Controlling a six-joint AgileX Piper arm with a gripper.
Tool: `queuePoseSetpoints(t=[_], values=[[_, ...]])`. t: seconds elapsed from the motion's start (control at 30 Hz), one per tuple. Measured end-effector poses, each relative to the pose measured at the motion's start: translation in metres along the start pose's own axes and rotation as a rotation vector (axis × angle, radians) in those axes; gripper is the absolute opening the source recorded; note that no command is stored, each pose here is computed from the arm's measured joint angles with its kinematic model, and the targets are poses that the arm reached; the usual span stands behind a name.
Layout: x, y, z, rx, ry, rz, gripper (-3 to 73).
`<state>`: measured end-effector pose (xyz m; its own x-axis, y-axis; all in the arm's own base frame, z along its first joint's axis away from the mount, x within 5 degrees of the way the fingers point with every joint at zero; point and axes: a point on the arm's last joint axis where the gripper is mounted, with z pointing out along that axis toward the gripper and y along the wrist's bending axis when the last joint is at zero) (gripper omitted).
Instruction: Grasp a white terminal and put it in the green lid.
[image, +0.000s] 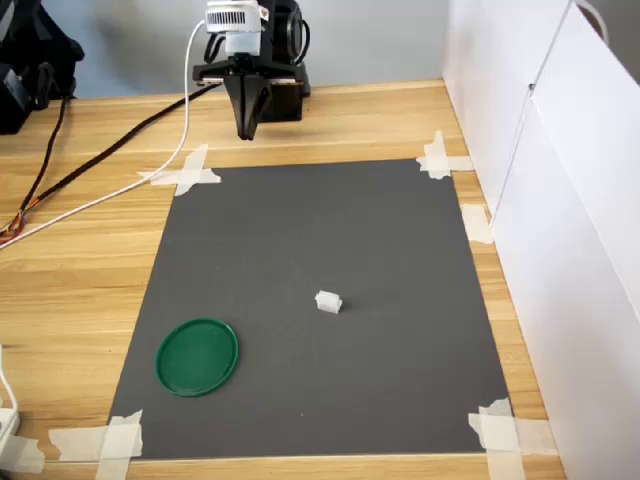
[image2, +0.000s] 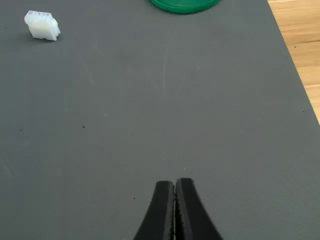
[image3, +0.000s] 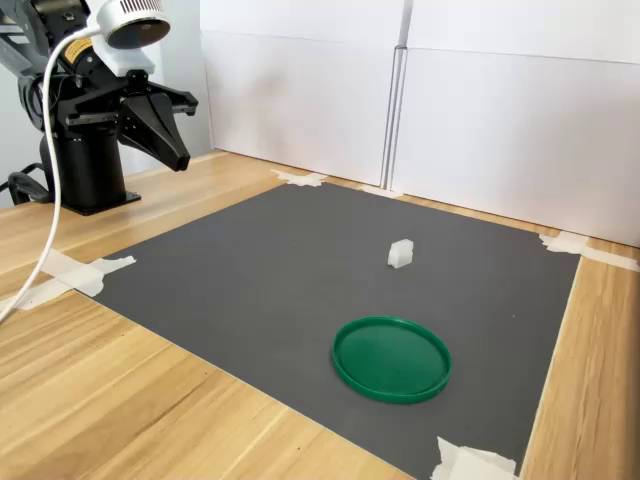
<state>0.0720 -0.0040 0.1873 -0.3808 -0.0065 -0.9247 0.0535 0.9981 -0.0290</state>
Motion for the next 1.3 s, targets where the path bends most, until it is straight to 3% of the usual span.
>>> queuePoseSetpoints(t=[0.6, 0.93, 1.3], values=[[-0.003, 0.001, -0.002, -0.01, 0.046, -0.016, -2.2], [-0.064, -0.004, 0.011, -0.007, 0.096, -0.044, -2.2], [-0.133, -0.015, 0.079, 0.016, 0.217, -0.164, -2.2]])
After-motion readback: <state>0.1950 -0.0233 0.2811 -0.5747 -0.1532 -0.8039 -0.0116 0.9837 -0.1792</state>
